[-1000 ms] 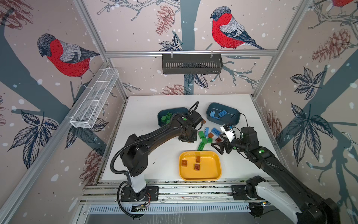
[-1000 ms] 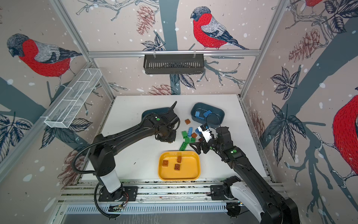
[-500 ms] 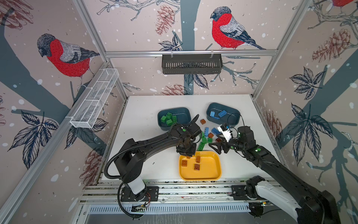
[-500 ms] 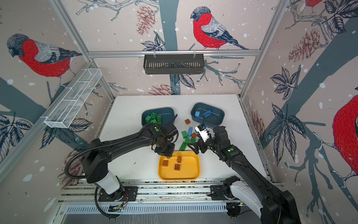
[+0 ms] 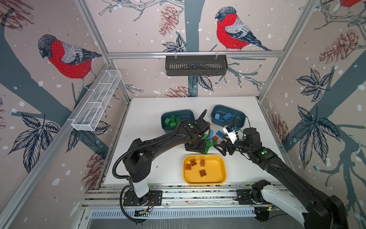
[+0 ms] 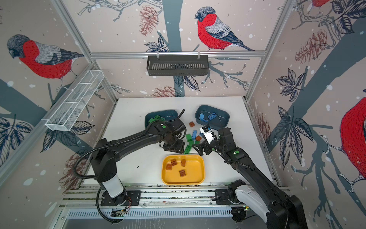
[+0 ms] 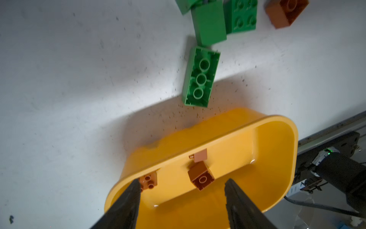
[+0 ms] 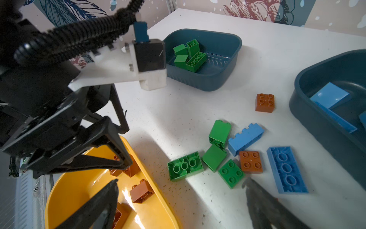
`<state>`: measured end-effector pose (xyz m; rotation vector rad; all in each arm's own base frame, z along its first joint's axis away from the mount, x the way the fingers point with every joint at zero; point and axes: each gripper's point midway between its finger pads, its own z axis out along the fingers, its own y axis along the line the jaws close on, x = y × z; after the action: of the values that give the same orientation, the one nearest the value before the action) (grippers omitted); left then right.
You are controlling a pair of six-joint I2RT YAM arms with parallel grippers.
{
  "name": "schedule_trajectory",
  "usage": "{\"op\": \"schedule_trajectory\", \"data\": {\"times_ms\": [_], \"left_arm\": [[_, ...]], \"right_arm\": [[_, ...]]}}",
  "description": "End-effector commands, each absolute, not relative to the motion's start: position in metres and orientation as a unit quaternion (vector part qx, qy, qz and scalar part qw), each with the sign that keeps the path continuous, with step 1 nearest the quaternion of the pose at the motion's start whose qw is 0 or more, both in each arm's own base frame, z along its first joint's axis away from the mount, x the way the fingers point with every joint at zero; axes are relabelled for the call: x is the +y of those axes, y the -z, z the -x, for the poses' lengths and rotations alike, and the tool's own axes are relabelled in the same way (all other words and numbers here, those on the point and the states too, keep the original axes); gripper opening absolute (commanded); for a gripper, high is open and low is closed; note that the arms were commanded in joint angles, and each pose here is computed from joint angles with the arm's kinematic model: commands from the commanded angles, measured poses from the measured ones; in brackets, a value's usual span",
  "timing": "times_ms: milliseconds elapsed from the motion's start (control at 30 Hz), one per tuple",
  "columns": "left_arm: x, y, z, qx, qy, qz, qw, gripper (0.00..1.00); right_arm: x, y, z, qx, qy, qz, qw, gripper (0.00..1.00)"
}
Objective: Sort the legos into containers by color
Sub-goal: 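Drop the orange brick into the yellow tray and move the left gripper to the pile, then lower the left gripper onto a green 2x2 brick and close on it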
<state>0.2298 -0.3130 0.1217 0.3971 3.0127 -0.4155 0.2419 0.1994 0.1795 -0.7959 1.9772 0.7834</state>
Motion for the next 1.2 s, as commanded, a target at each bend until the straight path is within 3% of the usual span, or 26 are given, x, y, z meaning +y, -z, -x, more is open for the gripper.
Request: {"op": "schedule_trajectory", "data": {"times_ms": [0, 233, 533, 833, 1167], "left_arm": [[-0.311, -0.120, -0.256, 0.985, 0.121, -0.109, 0.057, 0.68], [-0.356, -0.116, -0.312, 0.982, 0.154, -0.054, 0.092, 0.68], [-0.360, -0.075, -0.354, 0.984, 0.141, 0.031, 0.105, 0.66], [-0.372, -0.049, -0.364, 0.984, 0.139, 0.052, 0.094, 0.64], [-0.351, -0.036, -0.358, 0.992, 0.083, 0.035, 0.088, 0.57]], "right_arm": [[0.194, -0.181, -0.247, 0.795, -0.291, 0.317, 0.428, 0.99], [0.180, -0.181, -0.253, 0.806, -0.267, 0.295, 0.438, 1.00], [0.168, -0.182, -0.255, 0.810, -0.257, 0.278, 0.447, 1.00], [0.162, -0.180, -0.258, 0.814, -0.255, 0.268, 0.448, 0.99], [0.157, -0.177, -0.257, 0.817, -0.252, 0.263, 0.447, 0.99]]}}
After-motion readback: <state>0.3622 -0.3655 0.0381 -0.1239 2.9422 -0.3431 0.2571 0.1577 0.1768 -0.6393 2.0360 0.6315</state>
